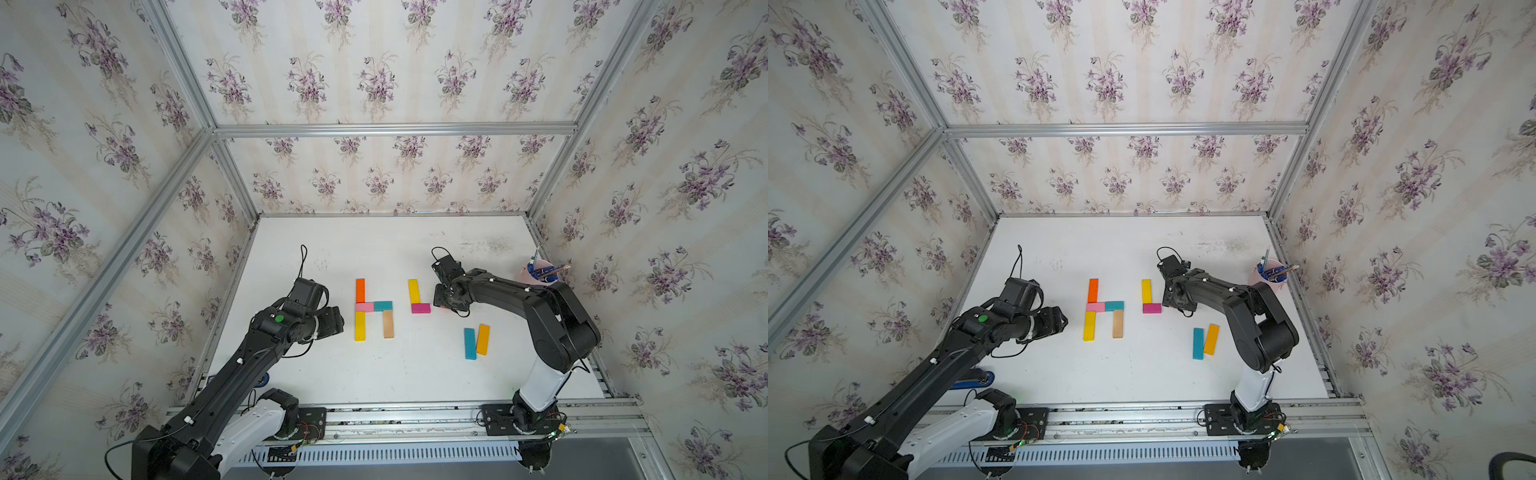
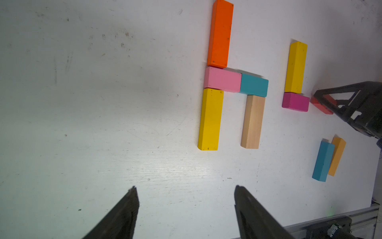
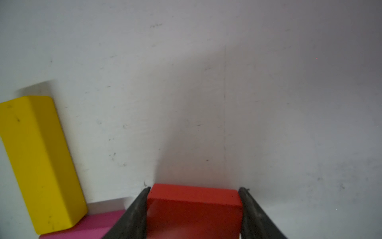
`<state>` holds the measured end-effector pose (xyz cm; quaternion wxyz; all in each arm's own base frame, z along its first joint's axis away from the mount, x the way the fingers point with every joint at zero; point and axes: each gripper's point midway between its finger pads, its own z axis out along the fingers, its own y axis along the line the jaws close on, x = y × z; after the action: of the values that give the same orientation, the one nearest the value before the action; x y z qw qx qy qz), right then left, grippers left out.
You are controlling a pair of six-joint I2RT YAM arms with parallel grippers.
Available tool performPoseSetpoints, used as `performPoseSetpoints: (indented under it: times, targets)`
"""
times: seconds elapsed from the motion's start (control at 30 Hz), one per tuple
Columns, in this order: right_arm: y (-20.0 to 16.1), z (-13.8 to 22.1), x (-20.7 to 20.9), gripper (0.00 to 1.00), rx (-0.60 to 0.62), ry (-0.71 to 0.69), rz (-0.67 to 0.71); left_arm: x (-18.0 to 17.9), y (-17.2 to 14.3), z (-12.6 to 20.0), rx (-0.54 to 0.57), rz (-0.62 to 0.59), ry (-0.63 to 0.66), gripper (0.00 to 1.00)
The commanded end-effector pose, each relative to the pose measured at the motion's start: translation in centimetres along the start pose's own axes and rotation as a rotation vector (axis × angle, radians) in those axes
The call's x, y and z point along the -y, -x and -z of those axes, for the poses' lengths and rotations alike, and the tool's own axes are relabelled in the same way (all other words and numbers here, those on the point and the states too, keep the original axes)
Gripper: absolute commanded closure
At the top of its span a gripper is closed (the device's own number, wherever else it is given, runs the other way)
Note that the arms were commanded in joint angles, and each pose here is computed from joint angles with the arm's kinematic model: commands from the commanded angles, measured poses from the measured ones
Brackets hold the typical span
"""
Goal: Assemble the letter h with building blocks
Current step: Assemble the building block at the center of the board.
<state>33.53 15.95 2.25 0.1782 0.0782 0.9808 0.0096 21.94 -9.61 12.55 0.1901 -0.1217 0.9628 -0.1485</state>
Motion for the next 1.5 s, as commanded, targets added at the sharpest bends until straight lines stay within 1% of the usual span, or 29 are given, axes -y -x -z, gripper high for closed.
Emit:
performPoseSetpoints:
  times: [0.0,0.1,0.2,0.23,0.37,0.47,0.6,0.73,0.9,1.1,1.27,1.47]
  targets:
    - [0.7,0.5,-0.2,0.29,0.018,0.002,0.019,0.6,0.7,0.2,0.02,-0.004,-0.021,0.25]
    - [1.3,1.3,-0.1,0.21,0.044,-0.006,0.001,0.7,0.8,0.4,0.023,-0.006,-0.022,0.25]
    - [1.8,1.8,-0.2,0.21,0.049,0.018,-0.046,0.9,1.0,0.6,0.026,-0.008,-0.025,0.25]
    - [2.0,1.9,0.0,0.21,0.052,0.019,-0.077,0.9,1.0,0.6,0.028,-0.008,-0.026,0.25]
    - [2.3,1.6,2.3,0.22,0.042,-0.018,-0.288,0.9,1.0,0.6,0.027,-0.01,-0.027,0.25]
    - [2.8,1.1,2.4,0.25,0.043,-0.024,-0.351,0.9,0.9,0.5,0.022,-0.01,-0.027,0.25]
    - [2.6,-0.2,1.9,0.27,0.001,-0.042,-0.359,0.9,0.8,0.6,0.02,-0.013,-0.028,0.25]
    - [1.6,-1.1,2.4,0.32,-0.022,-0.068,-0.376,0.8,0.7,0.6,0.023,-0.014,-0.03,0.25]
    - [0.9,-1.2,2.7,0.37,-0.014,-0.044,-0.388,0.7,0.5,0.3,0.018,-0.013,-0.031,0.25]
    - [0.3,-1.3,2.1,0.42,-0.029,-0.006,-0.368,0.6,0.6,0.2,0.02,-0.012,-0.027,0.25]
    - [0.1,-1.0,1.1,0.44,-0.021,0.015,-0.326,0.5,0.3,0.1,0.015,-0.008,-0.026,0.25]
    - [0.2,-0.7,0.8,0.45,-0.007,0.0,-0.29,0.5,0.3,0.1,0.016,-0.007,-0.025,0.25]
